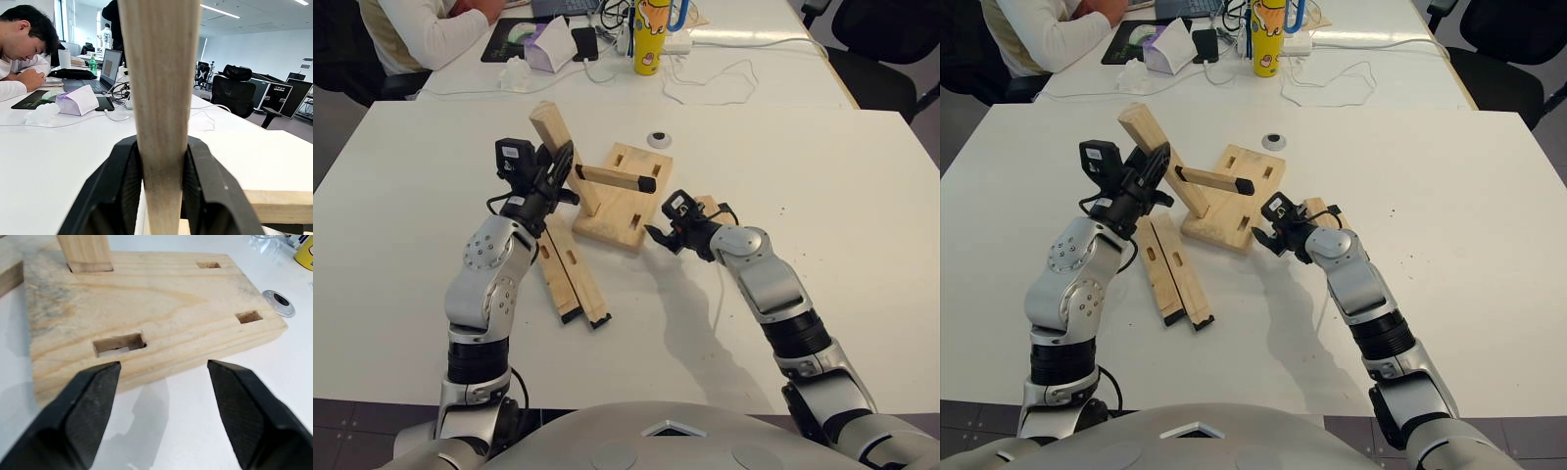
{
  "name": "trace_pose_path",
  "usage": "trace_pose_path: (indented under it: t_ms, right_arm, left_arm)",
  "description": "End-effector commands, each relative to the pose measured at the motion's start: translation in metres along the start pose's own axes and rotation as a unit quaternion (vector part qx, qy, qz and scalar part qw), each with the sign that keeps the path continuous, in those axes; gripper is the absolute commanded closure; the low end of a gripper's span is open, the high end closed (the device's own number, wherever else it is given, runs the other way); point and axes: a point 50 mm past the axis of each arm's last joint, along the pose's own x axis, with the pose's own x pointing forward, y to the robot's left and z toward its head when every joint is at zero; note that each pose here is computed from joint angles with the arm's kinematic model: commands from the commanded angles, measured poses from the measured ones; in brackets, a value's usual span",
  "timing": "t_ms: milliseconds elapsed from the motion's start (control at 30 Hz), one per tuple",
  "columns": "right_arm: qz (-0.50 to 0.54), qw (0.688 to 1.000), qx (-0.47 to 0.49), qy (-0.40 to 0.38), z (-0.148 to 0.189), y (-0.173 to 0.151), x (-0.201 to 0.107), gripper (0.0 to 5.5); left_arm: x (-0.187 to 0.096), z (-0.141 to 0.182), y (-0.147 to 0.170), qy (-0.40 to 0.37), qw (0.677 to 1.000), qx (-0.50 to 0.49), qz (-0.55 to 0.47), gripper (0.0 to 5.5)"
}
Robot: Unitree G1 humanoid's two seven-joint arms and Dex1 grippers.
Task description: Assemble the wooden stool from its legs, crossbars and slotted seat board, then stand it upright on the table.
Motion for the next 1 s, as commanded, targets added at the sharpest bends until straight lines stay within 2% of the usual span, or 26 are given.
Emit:
trace_pose_path:
  t_ms: [33,67,100,267,700,900,1000]
  right_arm:
    - [-0.006,1.000,-0.001,-0.006,0.002,-0.003,-0.001,2.20]
    - [-0.006,1.000,-0.001,-0.006,0.002,-0.003,-0.002,2.20]
    - [-0.006,1.000,-0.001,-0.006,0.002,-0.003,-0.002,2.20]
    - [-0.005,1.000,-0.003,-0.005,0.002,-0.004,-0.001,2.20]
    - [-0.006,1.000,-0.005,-0.004,0.001,-0.005,-0.002,2.20]
    - [-0.007,1.000,-0.005,-0.004,0.001,-0.005,-0.002,2.20]
    - [-0.007,1.000,-0.005,-0.005,0.001,-0.005,-0.002,2.20]
  left_arm:
    - [0.001,0.015,-0.006,-0.043,0.999,0.004,-0.015,4.45]
    - [0.001,0.015,-0.005,-0.043,0.999,0.004,-0.014,4.45]
    - [0.001,0.014,-0.005,-0.042,0.999,0.003,-0.013,4.09]
    - [0.001,0.009,-0.002,-0.034,0.999,0.003,-0.004,3.57]
    - [-0.002,-0.001,0.005,-0.016,1.000,0.009,0.013,3.57]
    - [-0.002,0.002,0.003,-0.023,1.000,0.008,0.006,4.36]
    - [-0.002,0.004,0.003,-0.026,1.000,0.007,0.005,4.46]
